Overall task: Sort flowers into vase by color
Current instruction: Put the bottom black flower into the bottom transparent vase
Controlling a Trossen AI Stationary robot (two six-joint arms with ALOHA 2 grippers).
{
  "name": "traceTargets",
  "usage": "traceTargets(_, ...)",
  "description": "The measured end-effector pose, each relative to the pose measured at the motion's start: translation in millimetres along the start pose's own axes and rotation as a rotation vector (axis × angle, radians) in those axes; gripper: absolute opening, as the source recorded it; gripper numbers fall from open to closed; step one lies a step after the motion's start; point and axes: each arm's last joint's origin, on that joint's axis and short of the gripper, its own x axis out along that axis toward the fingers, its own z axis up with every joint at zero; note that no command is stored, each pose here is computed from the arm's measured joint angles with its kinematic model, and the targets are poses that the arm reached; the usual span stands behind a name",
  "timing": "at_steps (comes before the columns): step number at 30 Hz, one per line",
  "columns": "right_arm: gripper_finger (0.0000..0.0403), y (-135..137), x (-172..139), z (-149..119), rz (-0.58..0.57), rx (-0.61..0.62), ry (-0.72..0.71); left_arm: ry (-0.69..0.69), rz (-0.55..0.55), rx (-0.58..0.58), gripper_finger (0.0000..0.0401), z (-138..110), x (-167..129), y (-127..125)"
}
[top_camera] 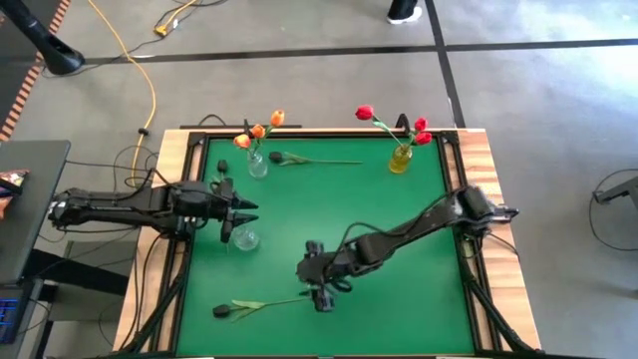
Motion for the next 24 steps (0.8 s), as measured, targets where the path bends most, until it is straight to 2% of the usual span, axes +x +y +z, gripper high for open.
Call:
traceTargets(3, 0.0295, 10.1, 20.6, -2.7, 0.024, -0.068, -0.029, -0.022, -0.034, -0.001, 0.0157, 2.5, -0.1, -1.9)
traceTargets(7, 0.0295, 19.4, 46.4, -6.6, 0.035, -0.069, -0.017, -0.022, -0.087, -0.002, 0.0157, 4.7, -0.8, -4.1)
traceTargets(14, 0.0295, 21.7, 69.8, -8.6, 0.059, -0.058, -0.01, -0.031, -0.068, 0.006, 0.0157, 7.3, -1.7, -4.3)
traceTargets(19, 0.0295, 20.2, 96.8, -25.0, 0.056, -0.058, -0.029, -0.013, -0.034, 0.006, 0.0157, 5.1, -1.5, -2.8)
traceTargets(24, 0.0295, 19.4, 121.8, -37.4, -0.041, -0.06, -0.066, 0.036, -0.016, 0.006, 0.0157, 0.3, -1.5, -1.2)
